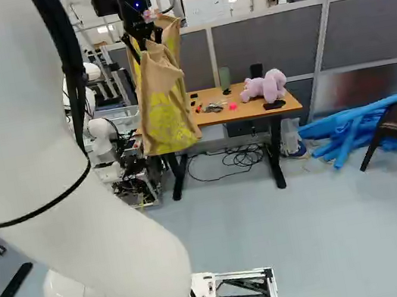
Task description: Pick up the bag on the ground and place it on the table
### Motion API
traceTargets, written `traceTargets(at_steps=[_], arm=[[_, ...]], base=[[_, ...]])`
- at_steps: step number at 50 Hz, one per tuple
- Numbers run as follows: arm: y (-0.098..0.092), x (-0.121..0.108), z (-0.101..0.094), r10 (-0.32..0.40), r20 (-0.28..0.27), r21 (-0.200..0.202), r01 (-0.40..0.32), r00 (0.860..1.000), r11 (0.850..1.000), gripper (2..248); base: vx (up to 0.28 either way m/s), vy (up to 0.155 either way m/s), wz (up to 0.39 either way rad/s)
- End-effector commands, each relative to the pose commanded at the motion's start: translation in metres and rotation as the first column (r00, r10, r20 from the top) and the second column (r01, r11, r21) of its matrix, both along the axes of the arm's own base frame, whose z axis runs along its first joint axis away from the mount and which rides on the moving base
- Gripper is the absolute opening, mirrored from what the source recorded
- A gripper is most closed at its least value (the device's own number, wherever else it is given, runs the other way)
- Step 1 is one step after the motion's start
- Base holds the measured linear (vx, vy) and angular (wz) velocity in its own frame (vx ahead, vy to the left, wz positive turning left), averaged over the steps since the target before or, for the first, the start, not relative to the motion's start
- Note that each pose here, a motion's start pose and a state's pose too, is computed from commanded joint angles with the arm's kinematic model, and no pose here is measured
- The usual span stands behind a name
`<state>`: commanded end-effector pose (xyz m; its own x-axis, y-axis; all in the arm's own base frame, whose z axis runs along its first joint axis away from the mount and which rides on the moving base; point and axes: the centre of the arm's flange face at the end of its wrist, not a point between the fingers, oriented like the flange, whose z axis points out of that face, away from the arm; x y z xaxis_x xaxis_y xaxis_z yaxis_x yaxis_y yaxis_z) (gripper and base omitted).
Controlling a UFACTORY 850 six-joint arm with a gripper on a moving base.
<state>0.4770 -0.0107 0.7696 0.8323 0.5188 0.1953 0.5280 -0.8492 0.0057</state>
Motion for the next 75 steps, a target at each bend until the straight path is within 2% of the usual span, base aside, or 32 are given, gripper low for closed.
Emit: traceTargets(at_steps=[75], arm=[[0.0,0.0,0.0,0.0,0.0,0.0,0.0,1.0,1.0,22]], base=[[0.154,0.009,0.0]])
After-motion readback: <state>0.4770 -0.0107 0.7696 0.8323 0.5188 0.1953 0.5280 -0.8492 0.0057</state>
